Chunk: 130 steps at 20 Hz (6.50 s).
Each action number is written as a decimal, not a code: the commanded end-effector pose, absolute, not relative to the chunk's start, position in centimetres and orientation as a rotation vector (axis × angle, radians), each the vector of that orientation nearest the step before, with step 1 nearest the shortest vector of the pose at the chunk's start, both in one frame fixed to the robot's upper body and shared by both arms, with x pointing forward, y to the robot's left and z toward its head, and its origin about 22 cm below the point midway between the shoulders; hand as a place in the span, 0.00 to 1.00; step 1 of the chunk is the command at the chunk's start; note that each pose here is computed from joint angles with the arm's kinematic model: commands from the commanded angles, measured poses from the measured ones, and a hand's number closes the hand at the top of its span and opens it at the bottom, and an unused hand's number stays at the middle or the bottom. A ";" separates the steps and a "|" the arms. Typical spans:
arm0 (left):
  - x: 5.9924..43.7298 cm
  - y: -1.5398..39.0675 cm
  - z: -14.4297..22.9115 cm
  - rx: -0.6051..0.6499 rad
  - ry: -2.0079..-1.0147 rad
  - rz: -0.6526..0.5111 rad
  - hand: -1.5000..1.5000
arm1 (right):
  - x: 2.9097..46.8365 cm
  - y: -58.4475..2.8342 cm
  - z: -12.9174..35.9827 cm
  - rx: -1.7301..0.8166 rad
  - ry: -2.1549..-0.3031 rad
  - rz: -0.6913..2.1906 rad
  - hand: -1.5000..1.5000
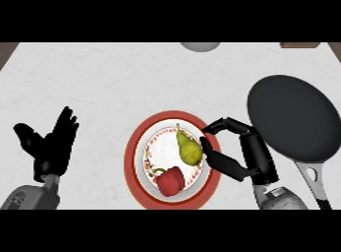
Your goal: Pick the bell pepper from the plate and place it in the pan
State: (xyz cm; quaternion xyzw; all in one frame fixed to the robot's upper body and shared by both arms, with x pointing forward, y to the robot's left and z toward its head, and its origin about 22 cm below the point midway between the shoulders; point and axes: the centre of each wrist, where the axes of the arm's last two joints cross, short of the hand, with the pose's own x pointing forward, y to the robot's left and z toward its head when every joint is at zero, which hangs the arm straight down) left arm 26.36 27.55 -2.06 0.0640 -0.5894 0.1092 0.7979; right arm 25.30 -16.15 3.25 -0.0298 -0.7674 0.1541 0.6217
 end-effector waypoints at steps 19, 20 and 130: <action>22.5 25.1 -4.5 0.087 -1.250 0.276 0.50 | 13.3 -6.7 6.0 -0.744 -1.718 0.592 0.00; 22.8 24.5 -4.2 0.084 -1.236 0.265 0.50 | 14.1 -7.0 5.8 -0.768 -1.647 0.667 0.00; 21.4 24.7 -4.7 0.057 -1.252 0.244 0.50 | 36.6 -28.1 7.2 -1.354 -1.360 0.397 1.00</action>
